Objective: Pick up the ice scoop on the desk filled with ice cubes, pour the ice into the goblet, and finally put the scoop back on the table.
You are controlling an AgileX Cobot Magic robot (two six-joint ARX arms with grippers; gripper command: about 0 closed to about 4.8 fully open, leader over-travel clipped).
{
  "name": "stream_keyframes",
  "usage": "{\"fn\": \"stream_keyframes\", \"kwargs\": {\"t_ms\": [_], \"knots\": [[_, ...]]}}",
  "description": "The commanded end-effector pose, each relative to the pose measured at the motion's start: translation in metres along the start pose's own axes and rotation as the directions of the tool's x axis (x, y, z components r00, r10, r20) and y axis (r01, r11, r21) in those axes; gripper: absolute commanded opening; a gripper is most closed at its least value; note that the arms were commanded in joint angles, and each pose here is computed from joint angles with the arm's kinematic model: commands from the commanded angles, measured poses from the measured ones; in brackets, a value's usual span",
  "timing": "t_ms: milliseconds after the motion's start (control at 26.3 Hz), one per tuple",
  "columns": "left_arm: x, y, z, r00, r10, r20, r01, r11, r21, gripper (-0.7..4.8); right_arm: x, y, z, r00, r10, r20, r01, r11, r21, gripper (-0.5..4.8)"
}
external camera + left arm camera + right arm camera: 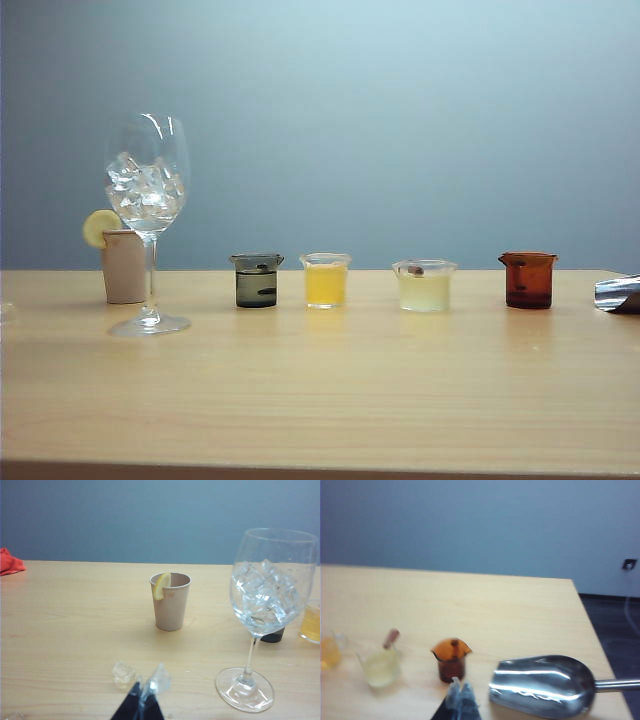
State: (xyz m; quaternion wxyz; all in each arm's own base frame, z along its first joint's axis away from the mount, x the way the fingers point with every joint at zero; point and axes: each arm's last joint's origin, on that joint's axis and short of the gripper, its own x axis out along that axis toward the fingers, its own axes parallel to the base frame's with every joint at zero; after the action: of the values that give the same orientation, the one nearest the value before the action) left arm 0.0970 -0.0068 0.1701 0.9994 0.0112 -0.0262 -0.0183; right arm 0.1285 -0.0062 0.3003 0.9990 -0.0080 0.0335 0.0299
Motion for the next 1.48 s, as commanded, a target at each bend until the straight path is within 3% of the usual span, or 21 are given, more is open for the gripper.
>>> {"fn": "stream_keyframes", "kwargs": {"t_ms": [38, 190, 456, 570, 684, 836, 1064, 1368, 1481], "knots": [[0.000, 0.000, 0.002, 1.000, 0.002, 0.015, -0.002, 1.000, 0.000, -0.05, -0.013, 0.002, -0.015, 0.999, -0.008, 0.038, 0.013, 0.990, -0.140, 0.00], [0.000, 0.000, 0.002, 1.000, 0.002, 0.015, -0.002, 1.000, 0.000, -0.04, -0.025, 0.006, -0.045, 0.998, -0.003, 0.058, 0.011, 0.989, -0.149, 0.00], [0.000, 0.000, 0.002, 1.000, 0.002, 0.015, -0.002, 1.000, 0.000, -0.04, -0.031, 0.010, -0.097, 0.992, -0.090, 0.085, 0.101, 0.986, -0.130, 0.00], [0.000, 0.000, 0.002, 1.000, 0.002, 0.015, -0.002, 1.000, 0.000, -0.04, -0.030, 0.008, -0.113, 0.989, -0.112, 0.096, 0.120, 0.990, -0.076, 0.00], [0.000, 0.000, 0.002, 1.000, 0.002, 0.013, -0.002, 1.000, 0.000, -0.04, -0.027, 0.006, -0.119, 0.986, -0.125, 0.112, 0.133, 0.989, -0.066, 0.00], [0.000, 0.000, 0.002, 1.000, -0.001, 0.011, 0.001, 1.000, 0.000, -0.04, -0.023, 0.004, -0.126, 0.972, -0.129, 0.194, 0.127, 0.992, 0.025, 0.00], [0.000, 0.000, 0.001, 1.000, -0.002, 0.007, 0.002, 1.000, 0.000, -0.04, -0.023, 0.003, -0.126, 0.975, -0.110, 0.195, 0.094, 0.991, 0.094, 0.00], [0.000, 0.000, 0.001, 1.000, -0.002, 0.007, 0.002, 1.000, 0.000, -0.04, -0.023, 0.003, -0.126, 0.975, -0.110, 0.195, 0.099, 0.993, 0.064, 0.00], [0.000, 0.000, 0.001, 1.000, -0.002, 0.007, 0.002, 1.000, 0.000, -0.04, -0.023, 0.004, -0.126, 0.978, -0.068, 0.195, 0.058, 0.997, 0.056, 0.00]]}}
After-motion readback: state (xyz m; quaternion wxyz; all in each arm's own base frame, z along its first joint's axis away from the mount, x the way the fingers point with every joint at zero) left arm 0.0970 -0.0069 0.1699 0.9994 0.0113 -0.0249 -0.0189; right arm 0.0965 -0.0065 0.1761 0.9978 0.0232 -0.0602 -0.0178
